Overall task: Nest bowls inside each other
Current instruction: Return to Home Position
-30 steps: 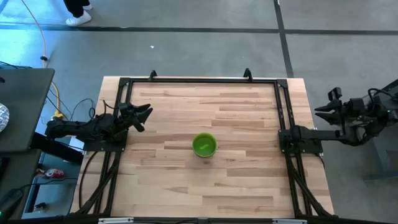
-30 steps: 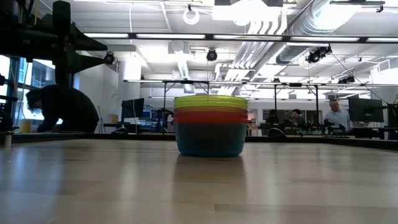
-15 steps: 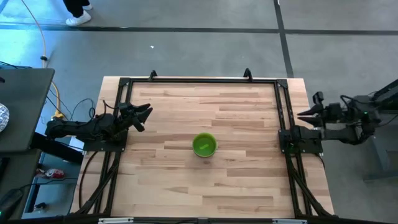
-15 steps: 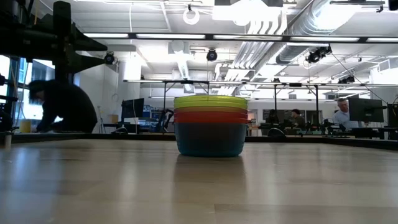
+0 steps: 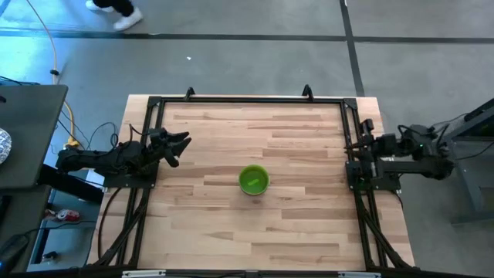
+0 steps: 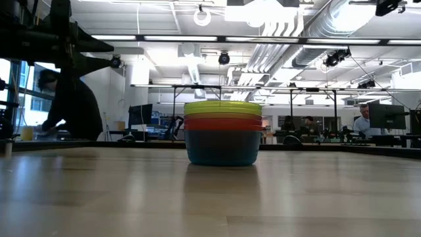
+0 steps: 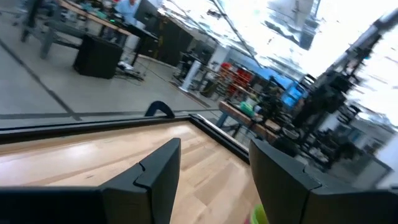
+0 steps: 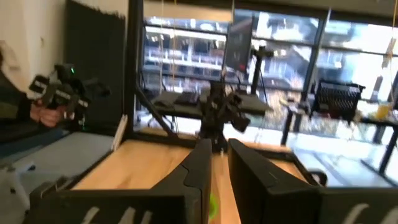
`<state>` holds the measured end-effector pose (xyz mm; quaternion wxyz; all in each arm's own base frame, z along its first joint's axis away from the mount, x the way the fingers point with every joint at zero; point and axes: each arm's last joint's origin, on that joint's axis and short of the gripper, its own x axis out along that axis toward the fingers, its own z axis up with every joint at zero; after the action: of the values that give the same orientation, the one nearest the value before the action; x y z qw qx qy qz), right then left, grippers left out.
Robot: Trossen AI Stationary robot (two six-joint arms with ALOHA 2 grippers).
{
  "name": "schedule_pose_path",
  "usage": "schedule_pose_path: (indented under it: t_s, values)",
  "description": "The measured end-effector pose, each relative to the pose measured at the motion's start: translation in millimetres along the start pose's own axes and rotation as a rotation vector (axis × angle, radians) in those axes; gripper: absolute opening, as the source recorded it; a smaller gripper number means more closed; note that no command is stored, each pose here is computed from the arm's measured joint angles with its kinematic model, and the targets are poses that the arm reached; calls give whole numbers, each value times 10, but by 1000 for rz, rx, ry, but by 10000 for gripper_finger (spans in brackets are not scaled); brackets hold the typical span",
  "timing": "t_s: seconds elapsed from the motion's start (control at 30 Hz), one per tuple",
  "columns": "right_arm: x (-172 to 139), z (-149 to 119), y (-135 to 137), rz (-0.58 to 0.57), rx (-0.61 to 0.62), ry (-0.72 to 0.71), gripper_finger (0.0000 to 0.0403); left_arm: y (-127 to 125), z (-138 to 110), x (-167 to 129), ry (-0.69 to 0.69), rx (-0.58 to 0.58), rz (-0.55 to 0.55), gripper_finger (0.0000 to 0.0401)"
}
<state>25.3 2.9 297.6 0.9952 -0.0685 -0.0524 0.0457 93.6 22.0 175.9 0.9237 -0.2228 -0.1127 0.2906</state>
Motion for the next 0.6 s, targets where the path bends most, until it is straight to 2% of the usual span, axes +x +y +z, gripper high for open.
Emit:
schedule_pose_path:
  t_s: [0.17, 0.4, 0.6]
  values:
    - [154, -119, 6, 10, 14, -88, 44, -27, -13, -2, 44, 35, -96, 181]
    - [317, -358, 16, -6, 62, -122, 44, -66, -31, -9, 98, 108, -235, 181]
    - [397, -504, 25, -12, 100, -155, 44, -78, -37, -13, 110, 155, -284, 181]
